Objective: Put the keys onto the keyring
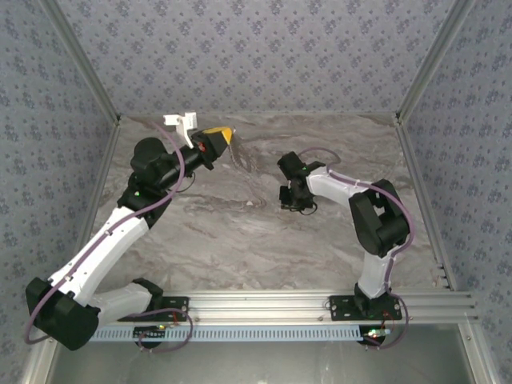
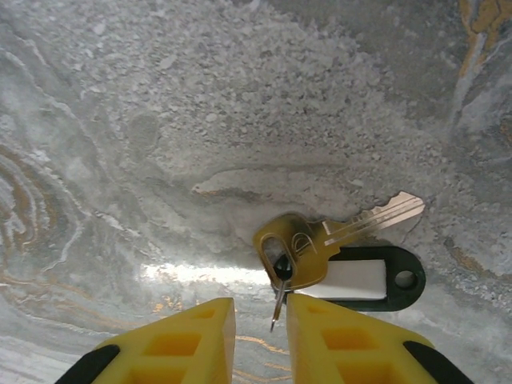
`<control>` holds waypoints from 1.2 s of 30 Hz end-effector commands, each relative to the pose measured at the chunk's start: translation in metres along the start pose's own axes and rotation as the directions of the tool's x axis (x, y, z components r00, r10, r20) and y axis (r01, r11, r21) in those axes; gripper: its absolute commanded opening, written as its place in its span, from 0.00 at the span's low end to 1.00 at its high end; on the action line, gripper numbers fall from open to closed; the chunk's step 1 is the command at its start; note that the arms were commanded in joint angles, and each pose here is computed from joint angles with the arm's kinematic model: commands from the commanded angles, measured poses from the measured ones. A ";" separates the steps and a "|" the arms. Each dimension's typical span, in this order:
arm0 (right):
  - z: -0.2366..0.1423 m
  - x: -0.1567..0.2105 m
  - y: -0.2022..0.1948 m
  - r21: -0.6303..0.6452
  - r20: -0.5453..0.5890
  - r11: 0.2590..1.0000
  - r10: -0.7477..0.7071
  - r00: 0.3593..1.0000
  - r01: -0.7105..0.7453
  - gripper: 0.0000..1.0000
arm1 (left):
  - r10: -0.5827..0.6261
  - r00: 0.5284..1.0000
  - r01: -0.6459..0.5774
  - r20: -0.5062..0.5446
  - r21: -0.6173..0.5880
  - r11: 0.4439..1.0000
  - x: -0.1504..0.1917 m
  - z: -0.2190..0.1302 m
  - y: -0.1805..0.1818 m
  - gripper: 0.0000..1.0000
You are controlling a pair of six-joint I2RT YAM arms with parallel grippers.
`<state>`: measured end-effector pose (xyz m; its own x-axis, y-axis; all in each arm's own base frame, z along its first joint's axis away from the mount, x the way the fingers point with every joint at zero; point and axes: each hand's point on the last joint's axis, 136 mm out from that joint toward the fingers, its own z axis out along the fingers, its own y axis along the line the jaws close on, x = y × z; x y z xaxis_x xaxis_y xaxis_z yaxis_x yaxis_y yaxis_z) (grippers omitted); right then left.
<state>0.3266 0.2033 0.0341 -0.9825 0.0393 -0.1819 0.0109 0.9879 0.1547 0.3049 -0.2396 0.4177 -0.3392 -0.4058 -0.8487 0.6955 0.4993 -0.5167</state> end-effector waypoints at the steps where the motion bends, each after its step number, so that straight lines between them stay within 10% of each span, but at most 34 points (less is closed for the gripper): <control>1: 0.000 0.004 -0.008 0.060 -0.017 0.998 0.018 1.000 -0.017 0.26 | 0.022 0.999 -0.024 0.048 0.044 0.999 -0.015 -0.005 -0.012 0.00; 25: -0.003 -0.004 -0.012 0.048 -0.014 0.998 0.031 0.999 -0.030 0.00 | 0.005 0.999 -0.008 0.048 0.044 0.999 -0.016 0.003 -0.004 0.00; 36: -0.152 -0.067 0.003 -0.330 0.318 0.944 0.134 0.939 -0.023 0.00 | 0.069 0.997 -0.074 0.039 0.149 0.986 -0.031 0.009 -0.030 0.00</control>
<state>0.3563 0.1762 0.1397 -0.9098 0.1932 -0.3672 0.0564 0.9344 0.3519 0.3122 -0.2477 0.4179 -0.3589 -0.3856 -0.8500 0.7220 0.4625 -0.5147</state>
